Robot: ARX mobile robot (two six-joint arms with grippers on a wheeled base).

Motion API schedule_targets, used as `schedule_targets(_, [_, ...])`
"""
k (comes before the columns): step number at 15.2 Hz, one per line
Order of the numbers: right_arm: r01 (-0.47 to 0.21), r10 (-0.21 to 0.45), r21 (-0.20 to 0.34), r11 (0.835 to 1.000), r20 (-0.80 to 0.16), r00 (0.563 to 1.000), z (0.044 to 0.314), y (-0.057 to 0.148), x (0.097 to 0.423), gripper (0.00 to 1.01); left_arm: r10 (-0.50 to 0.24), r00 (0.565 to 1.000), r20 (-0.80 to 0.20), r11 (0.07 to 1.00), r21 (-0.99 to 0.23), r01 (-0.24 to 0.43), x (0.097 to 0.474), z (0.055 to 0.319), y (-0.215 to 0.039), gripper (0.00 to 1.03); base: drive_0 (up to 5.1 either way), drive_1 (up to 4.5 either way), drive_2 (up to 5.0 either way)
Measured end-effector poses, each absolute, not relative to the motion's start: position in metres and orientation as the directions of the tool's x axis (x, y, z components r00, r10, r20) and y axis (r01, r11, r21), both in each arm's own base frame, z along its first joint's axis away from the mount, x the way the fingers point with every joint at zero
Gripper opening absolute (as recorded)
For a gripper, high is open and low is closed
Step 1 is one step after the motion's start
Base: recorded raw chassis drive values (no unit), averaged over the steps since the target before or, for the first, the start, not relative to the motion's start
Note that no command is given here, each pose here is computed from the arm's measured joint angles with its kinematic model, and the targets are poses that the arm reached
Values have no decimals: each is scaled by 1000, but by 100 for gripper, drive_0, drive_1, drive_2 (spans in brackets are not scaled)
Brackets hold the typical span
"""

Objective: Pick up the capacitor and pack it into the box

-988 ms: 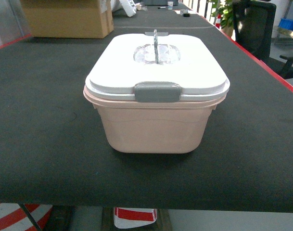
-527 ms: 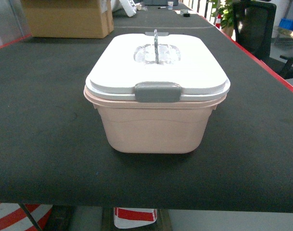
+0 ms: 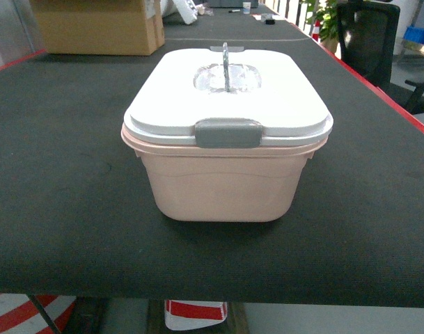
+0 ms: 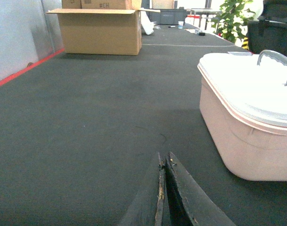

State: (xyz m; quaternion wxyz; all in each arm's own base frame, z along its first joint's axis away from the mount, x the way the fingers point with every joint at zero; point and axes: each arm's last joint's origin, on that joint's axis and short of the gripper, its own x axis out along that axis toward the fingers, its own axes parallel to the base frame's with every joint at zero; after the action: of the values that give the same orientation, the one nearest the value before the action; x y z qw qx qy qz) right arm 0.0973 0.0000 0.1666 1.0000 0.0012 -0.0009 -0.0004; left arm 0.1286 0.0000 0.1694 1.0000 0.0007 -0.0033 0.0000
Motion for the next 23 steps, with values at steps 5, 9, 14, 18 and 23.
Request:
schedule_targets(5, [0, 0, 2, 1000, 2, 1000, 167, 0, 97, 98, 0, 1000, 15, 1000, 1, 0, 118, 171, 0, 2, 0, 0, 0])
schedule_targets(9, [0, 0, 2, 1000, 2, 1000, 167, 0, 97, 98, 0, 1000, 15, 1000, 1, 0, 112, 171, 0, 2, 0, 0, 0])
schedule_targets(14, [1, -1, 2, 1000, 2, 1000, 167, 0, 97, 98, 0, 1000, 10, 1000, 1, 0, 107, 170, 0, 2, 0, 0, 0])
schedule_targets(18, [1, -1, 2, 1000, 2, 1000, 167, 0, 97, 98, -1, 1000, -9, 1000, 1, 1, 98, 166, 0, 2, 0, 0, 0])
schedule_targets(23, [0, 0, 2, 1000, 2, 1000, 167, 0, 97, 98, 0, 1000, -1, 1000, 1, 0, 98, 167, 0, 38, 0, 0, 0])
